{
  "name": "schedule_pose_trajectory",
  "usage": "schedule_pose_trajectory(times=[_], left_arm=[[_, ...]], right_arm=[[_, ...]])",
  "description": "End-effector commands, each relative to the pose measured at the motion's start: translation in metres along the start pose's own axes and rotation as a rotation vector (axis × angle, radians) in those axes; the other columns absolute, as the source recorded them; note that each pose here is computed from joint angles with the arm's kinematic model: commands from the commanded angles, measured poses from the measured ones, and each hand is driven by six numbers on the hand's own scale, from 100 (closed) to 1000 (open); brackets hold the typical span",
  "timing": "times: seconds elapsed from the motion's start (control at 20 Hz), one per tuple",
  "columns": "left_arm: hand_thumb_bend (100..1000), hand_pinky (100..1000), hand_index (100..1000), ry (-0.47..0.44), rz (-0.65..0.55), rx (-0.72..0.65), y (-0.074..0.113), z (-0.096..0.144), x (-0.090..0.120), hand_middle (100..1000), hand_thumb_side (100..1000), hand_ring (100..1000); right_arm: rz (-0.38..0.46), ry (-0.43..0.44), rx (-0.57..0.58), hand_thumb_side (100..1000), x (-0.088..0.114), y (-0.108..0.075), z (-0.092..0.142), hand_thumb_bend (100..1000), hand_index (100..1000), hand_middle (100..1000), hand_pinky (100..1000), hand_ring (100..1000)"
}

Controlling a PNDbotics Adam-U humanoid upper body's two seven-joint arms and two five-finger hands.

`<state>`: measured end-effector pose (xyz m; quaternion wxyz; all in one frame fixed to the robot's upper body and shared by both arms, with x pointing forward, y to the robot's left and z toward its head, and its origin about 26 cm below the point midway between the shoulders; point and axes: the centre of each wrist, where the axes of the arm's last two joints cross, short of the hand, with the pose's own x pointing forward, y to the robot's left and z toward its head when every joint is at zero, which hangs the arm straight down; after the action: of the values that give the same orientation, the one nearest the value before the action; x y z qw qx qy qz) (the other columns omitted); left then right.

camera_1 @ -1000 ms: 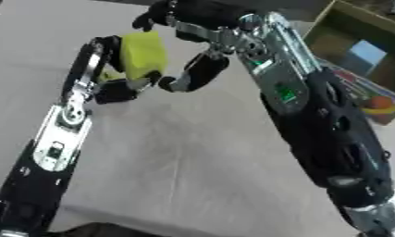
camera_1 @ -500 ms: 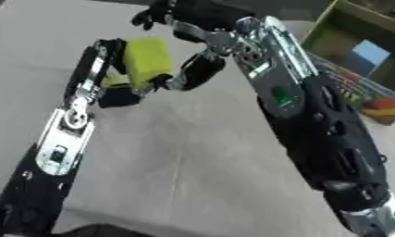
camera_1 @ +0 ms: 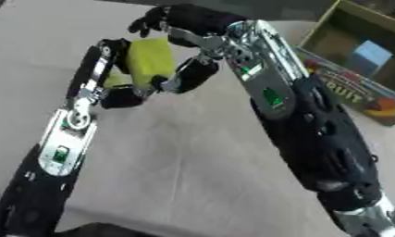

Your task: Pick up the objects with one hand, pass them to the other hand, and then place them into the box on the other side of the table.

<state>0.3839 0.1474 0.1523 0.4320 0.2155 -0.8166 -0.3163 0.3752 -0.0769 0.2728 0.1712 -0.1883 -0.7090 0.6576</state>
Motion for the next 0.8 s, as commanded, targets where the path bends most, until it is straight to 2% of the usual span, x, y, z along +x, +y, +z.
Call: schedule_pose_trajectory(times=[0.05,0.45,0.8], left_arm=[[100,484,441,-0.050,-0.020,0.017,0.0053,-0.0059,0.0095,283,204,425],[100,483,441,-0.063,-0.035,0.021,0.0043,-0.0067,0.0103,282,203,425],[100,476,438,-0.048,-0.020,0.037,0.0044,-0.0059,0.0090,276,239,419]], right_arm=[[0.025,-0.002,-0.015,216,0.0029,-0.0093,-0.0038,331,929,805,1000,1000],[0.035,-0.002,-0.001,217,0.0032,-0.0064,-0.0082,328,928,802,1000,1000],[0.027,0.005,0.003,192,0.0030,-0.0042,-0.0081,270,908,758,1000,1000]])
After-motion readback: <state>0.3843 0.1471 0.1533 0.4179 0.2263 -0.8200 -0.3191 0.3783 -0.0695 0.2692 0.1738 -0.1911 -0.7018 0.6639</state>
